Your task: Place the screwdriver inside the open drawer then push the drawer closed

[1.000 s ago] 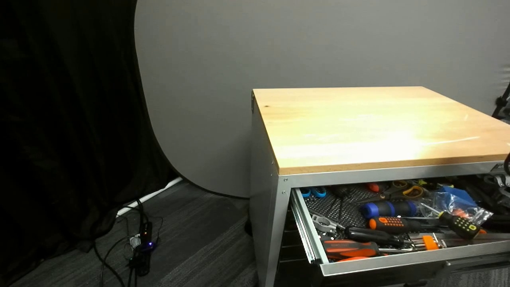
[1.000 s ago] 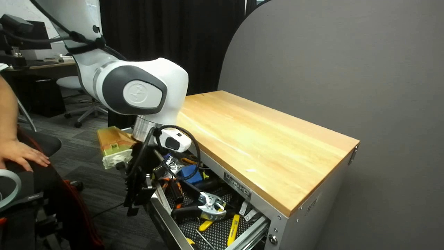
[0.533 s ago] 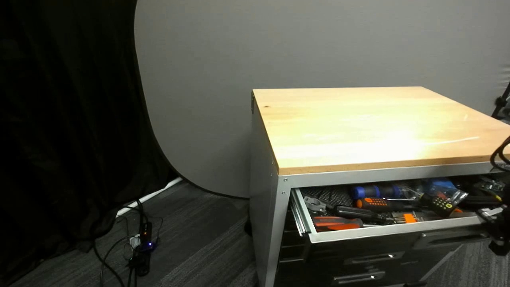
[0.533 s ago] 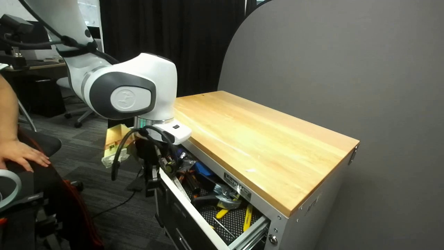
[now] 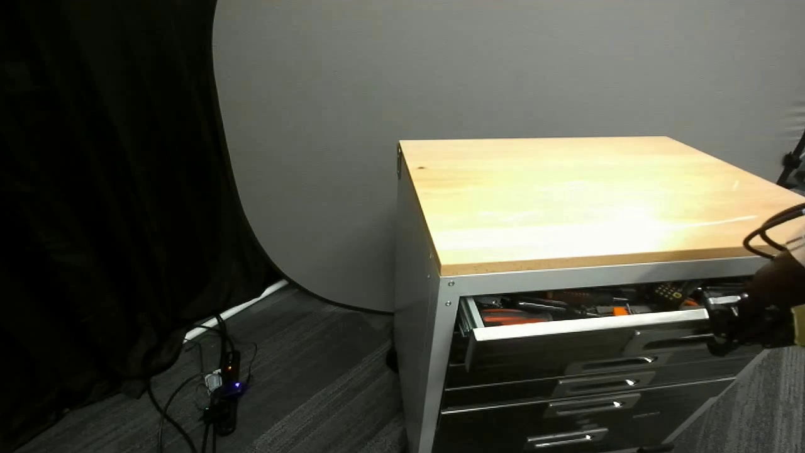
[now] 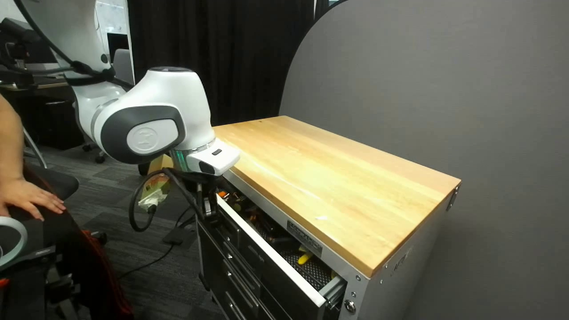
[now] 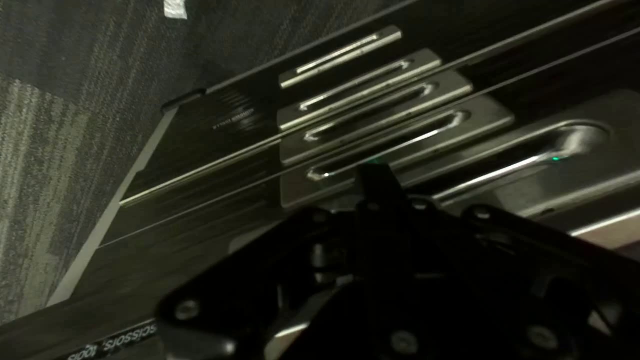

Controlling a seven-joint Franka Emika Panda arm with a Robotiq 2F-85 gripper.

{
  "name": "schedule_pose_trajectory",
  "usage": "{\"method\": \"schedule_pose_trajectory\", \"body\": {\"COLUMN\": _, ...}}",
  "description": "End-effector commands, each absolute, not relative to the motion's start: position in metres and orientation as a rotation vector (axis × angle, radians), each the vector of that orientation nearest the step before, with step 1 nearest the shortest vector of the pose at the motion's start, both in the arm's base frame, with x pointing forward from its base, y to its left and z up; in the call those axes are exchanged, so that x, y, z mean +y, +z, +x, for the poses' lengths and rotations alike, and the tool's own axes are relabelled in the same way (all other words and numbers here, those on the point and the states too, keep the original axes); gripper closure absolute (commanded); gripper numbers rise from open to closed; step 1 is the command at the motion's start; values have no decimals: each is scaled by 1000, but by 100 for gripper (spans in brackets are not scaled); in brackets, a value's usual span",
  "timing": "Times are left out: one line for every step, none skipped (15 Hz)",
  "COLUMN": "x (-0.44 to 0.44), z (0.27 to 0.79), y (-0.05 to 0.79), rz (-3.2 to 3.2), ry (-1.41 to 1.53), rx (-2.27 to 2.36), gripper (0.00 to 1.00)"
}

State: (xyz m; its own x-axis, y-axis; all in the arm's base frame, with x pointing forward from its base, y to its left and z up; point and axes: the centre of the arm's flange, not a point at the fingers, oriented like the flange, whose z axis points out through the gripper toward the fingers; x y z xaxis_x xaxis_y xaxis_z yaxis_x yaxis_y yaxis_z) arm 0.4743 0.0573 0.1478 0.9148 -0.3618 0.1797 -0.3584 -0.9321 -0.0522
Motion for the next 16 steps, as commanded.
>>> {"method": "schedule_pose_trajectory", "body": {"x": 67, "z": 484, "y": 145, "rz": -2960, "ry": -529, "rx": 689, "gripper": 95}}
{"method": "schedule_pose_trajectory", "body": {"x": 67, "z": 483, "y": 146, "rz": -2938, "ry": -575, "rx": 717, "gripper": 96}}
{"method": "schedule_pose_trajectory", "body": {"x": 67, "z": 482, "y": 146, "rz": -2911, "ry": -625, "rx": 745, "gripper": 95}}
{"method": "schedule_pose_trajectory", "body": {"x": 68, "z": 481, "y": 146, "rz": -2888, "ry": -665, "rx": 768, "gripper": 97}}
{"method": "schedule_pose_trajectory", "body": {"x": 69, "z": 480, "y": 145, "rz": -2861, "ry": -704, "rx": 791, "gripper": 96}}
{"method": "schedule_pose_trajectory", "body": {"x": 70, "z": 478, "y": 144, "rz": -2838, "ry": -733, "rx": 810, "gripper": 96}}
{"method": "schedule_pose_trajectory", "body": {"x": 72, "z": 477, "y": 142, "rz": -2815, "ry": -754, "rx": 823, "gripper": 95}}
{"method": "schedule_pose_trajectory", "body": {"x": 74, "z": 476, "y": 141, "rz": -2800, "ry": -772, "rx": 833, "gripper": 95}}
{"method": "schedule_pose_trajectory", "body": {"x": 77, "z": 474, "y": 141, "rz": -2781, "ry": -785, "rx": 838, "gripper": 94}}
{"method": "schedule_pose_trajectory", "body": {"x": 79, "z": 472, "y": 141, "rz": -2763, "ry": -800, "rx": 842, "gripper": 95}}
{"method": "schedule_pose_trajectory", "body": {"x": 82, "z": 470, "y": 144, "rz": -2742, "ry": -815, "rx": 841, "gripper": 95}}
{"method": "schedule_pose_trajectory", "body": {"x": 84, "z": 469, "y": 145, "rz": -2725, "ry": -828, "rx": 839, "gripper": 95}}
{"method": "schedule_pose_trajectory", "body": {"x": 86, "z": 468, "y": 146, "rz": -2710, "ry": -839, "rx": 833, "gripper": 96}}
{"method": "schedule_pose_trajectory", "body": {"x": 88, "z": 467, "y": 147, "rz": -2698, "ry": -847, "rx": 828, "gripper": 95}}
{"method": "schedule_pose_trajectory", "body": {"x": 90, "z": 466, "y": 147, "rz": -2681, "ry": -866, "rx": 823, "gripper": 95}}
{"method": "schedule_pose_trajectory", "body": {"x": 91, "z": 466, "y": 147, "rz": -2672, "ry": -875, "rx": 819, "gripper": 95}}
